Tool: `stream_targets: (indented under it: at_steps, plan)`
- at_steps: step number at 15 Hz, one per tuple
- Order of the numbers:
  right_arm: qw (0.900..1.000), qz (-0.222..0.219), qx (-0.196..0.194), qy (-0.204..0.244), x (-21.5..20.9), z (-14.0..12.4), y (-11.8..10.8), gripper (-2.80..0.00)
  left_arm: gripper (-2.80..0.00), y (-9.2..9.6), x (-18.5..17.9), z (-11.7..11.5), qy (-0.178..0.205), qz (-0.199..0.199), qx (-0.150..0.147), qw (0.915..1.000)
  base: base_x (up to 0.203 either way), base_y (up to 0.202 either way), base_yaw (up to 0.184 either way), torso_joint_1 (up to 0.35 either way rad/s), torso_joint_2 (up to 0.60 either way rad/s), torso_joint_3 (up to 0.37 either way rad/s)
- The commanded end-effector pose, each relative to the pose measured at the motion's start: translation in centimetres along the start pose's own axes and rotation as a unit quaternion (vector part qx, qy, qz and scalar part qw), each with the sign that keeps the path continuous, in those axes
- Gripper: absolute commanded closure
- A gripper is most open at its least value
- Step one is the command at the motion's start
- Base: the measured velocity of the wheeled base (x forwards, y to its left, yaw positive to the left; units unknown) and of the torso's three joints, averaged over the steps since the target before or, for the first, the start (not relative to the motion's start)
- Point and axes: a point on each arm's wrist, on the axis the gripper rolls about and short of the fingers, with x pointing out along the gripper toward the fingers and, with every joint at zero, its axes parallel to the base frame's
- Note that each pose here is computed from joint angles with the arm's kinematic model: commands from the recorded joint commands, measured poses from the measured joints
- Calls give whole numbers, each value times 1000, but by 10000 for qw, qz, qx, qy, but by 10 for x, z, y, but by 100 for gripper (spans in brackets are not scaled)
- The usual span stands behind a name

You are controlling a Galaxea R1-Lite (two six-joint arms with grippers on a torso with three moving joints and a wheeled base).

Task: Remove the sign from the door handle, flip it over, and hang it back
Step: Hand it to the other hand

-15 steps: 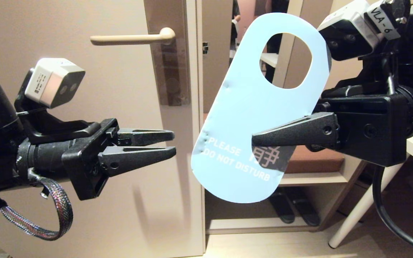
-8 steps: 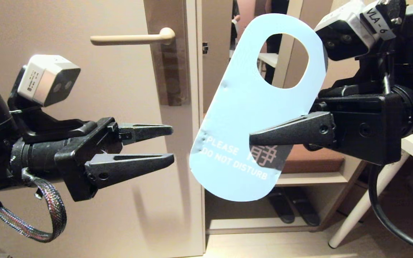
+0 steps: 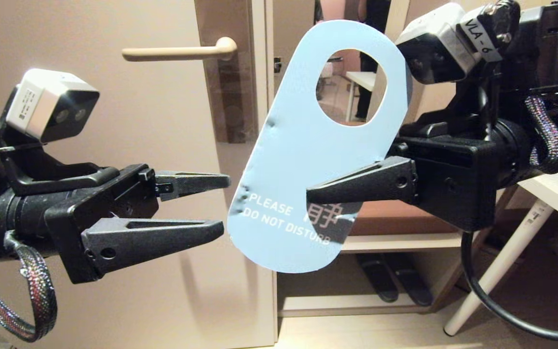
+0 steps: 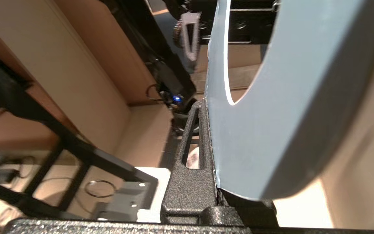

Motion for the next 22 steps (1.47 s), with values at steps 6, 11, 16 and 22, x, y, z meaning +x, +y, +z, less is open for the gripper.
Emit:
stream_targets:
  at_steps: [6,11,16,22]
  plan:
    - [9997,226,-16,84,14,-1,-1,0,-280,-6,9,-7,189,-259,-197,9993,0,0,0,0,0,0]
    - [9995,292,13,123,19,-3,0,0,-280,-12,20,-15,397,-538,-368,9971,0,0,0,0,0,0]
    - [9988,452,43,203,27,-4,6,0,-280,-12,26,-19,586,-1061,-445,9916,0,0,0,0,0,0]
    - [9983,521,25,254,36,-5,13,0,-280,-1,28,-24,606,-958,-241,9933,0,0,0,0,0,0]
